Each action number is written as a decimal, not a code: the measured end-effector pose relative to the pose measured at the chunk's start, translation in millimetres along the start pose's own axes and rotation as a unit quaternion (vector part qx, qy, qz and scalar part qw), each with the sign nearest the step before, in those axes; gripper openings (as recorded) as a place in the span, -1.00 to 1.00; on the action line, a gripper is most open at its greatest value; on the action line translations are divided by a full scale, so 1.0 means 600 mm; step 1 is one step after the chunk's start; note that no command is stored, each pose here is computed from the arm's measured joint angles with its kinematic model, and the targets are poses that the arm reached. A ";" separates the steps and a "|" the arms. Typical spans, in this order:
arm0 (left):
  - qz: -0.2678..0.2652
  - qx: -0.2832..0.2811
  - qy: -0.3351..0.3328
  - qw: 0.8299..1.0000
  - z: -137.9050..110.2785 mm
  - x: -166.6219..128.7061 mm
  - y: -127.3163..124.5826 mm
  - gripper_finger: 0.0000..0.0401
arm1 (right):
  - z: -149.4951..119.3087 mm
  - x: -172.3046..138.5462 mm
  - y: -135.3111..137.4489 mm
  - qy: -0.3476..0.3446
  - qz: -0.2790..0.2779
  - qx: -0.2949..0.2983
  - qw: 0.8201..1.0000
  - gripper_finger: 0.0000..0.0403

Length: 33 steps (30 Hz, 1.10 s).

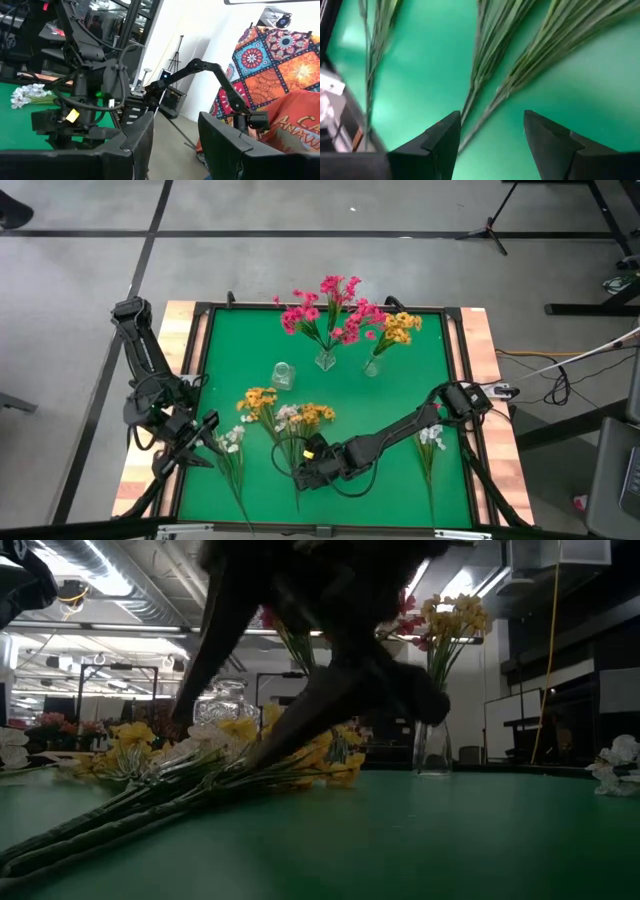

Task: Sort flowers into vase by color
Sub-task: Put the right yellow flower into the right transparent vase

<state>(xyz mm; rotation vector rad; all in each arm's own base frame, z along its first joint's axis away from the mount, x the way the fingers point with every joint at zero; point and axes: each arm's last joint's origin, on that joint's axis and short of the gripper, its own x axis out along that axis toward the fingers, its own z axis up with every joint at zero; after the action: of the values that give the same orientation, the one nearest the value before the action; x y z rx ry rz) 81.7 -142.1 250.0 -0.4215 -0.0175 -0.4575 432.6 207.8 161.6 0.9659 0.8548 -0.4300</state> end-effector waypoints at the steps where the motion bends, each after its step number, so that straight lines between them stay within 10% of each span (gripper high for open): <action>1: 0.000 -0.001 0.000 1.000 0.000 0.000 0.000 -0.24 | 0.003 -0.004 0.005 0.009 0.005 -0.005 1.000 0.08; 14: -0.001 -0.013 0.000 1.000 0.000 0.000 0.000 -0.24 | 0.020 -0.148 0.161 0.053 0.207 -0.221 0.952 0.08; 21: -0.001 -0.013 0.000 1.000 0.000 0.000 0.000 -0.24 | 0.015 -0.183 0.202 -0.022 0.288 -0.207 0.935 0.08; 26: 0.000 -0.010 0.003 1.000 -0.001 0.000 0.000 -0.24 | 0.018 -0.177 0.194 -0.032 0.252 -0.207 0.945 0.08; 33: 0.001 -0.008 0.005 1.000 -0.002 0.000 0.001 -0.24 | 0.018 -0.156 0.139 -0.024 0.067 -0.173 0.982 0.08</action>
<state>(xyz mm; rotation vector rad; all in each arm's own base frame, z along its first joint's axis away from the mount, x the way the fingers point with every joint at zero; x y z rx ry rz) 81.8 -142.2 248.9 -0.4346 -0.0042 -0.4583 435.6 238.1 283.4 0.6831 0.7843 -0.1786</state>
